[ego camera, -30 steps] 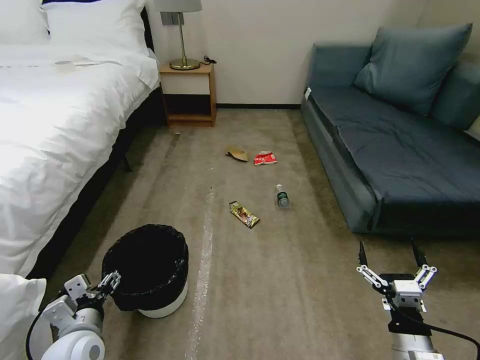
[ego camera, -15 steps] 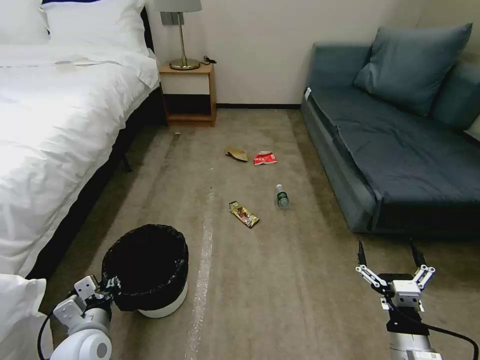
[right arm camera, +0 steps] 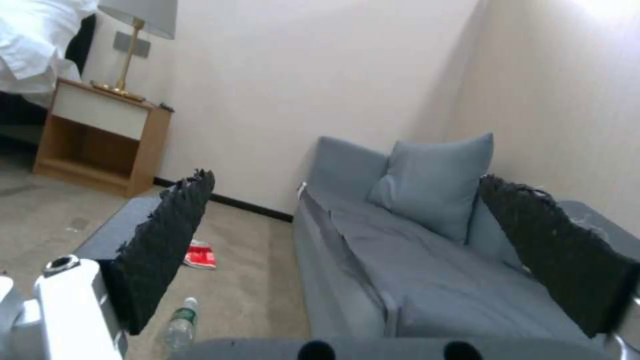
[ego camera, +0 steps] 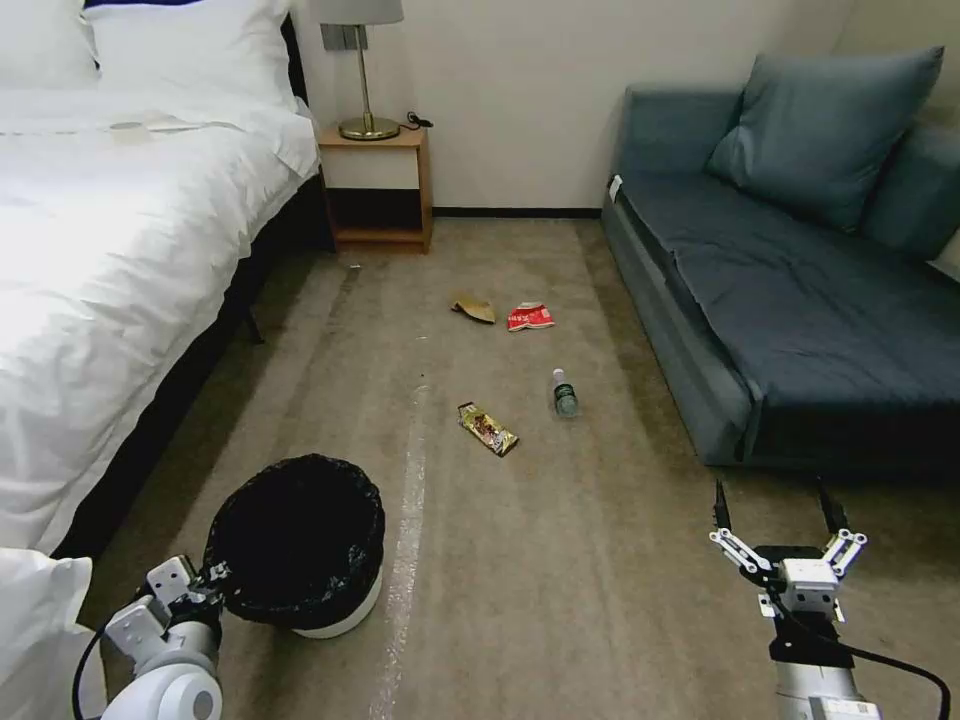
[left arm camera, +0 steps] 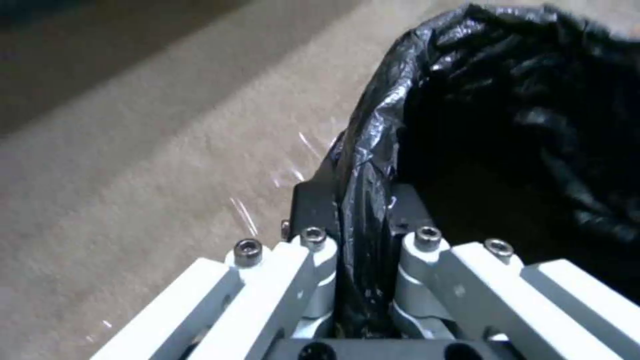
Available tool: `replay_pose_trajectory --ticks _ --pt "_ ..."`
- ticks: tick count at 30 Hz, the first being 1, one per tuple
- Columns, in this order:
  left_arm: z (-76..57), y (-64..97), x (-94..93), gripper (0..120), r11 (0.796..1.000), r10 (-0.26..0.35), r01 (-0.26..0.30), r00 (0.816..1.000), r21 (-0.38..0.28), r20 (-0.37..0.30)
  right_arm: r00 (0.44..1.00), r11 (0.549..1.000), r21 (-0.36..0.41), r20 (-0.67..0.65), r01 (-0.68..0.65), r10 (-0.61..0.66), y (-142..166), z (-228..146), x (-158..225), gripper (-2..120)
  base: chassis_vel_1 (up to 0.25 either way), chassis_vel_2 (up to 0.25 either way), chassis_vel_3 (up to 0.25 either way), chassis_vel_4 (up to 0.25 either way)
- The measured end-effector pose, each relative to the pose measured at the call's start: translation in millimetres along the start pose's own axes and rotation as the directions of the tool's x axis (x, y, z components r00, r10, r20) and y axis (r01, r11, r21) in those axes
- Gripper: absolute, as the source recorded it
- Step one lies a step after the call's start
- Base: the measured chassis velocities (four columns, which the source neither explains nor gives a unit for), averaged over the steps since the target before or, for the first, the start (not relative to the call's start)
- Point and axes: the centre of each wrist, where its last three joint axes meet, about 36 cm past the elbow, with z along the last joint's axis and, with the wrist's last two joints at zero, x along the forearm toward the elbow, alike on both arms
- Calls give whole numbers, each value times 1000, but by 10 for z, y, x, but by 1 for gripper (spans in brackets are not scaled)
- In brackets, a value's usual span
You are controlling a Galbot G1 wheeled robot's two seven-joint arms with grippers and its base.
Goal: Pick up the trash bin, then pick up the garbage on the floor and place it into the trash bin.
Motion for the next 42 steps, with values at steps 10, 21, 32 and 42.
replay_pose_trajectory --ticks 10,21,32,42 --pt "-345 -5 457 6 987 61 -25 972 -160 226 997 997 -36 -35 -66 64 115 53 -41 100 0 0 0 0" --pt "-458 -107 702 6 960 164 -76 931 -268 325 995 994 -51 -27 -95 94 57 123 -84 100 0 0 0 0" --pt "-522 -125 774 6 956 171 -69 919 -284 355 997 997 -45 45 -65 67 15 165 -136 100 0 0 0 0" --pt "-503 -130 767 6 958 169 -68 918 -278 359 997 998 -48 61 -37 40 -1 196 -119 100 0 0 0 0"
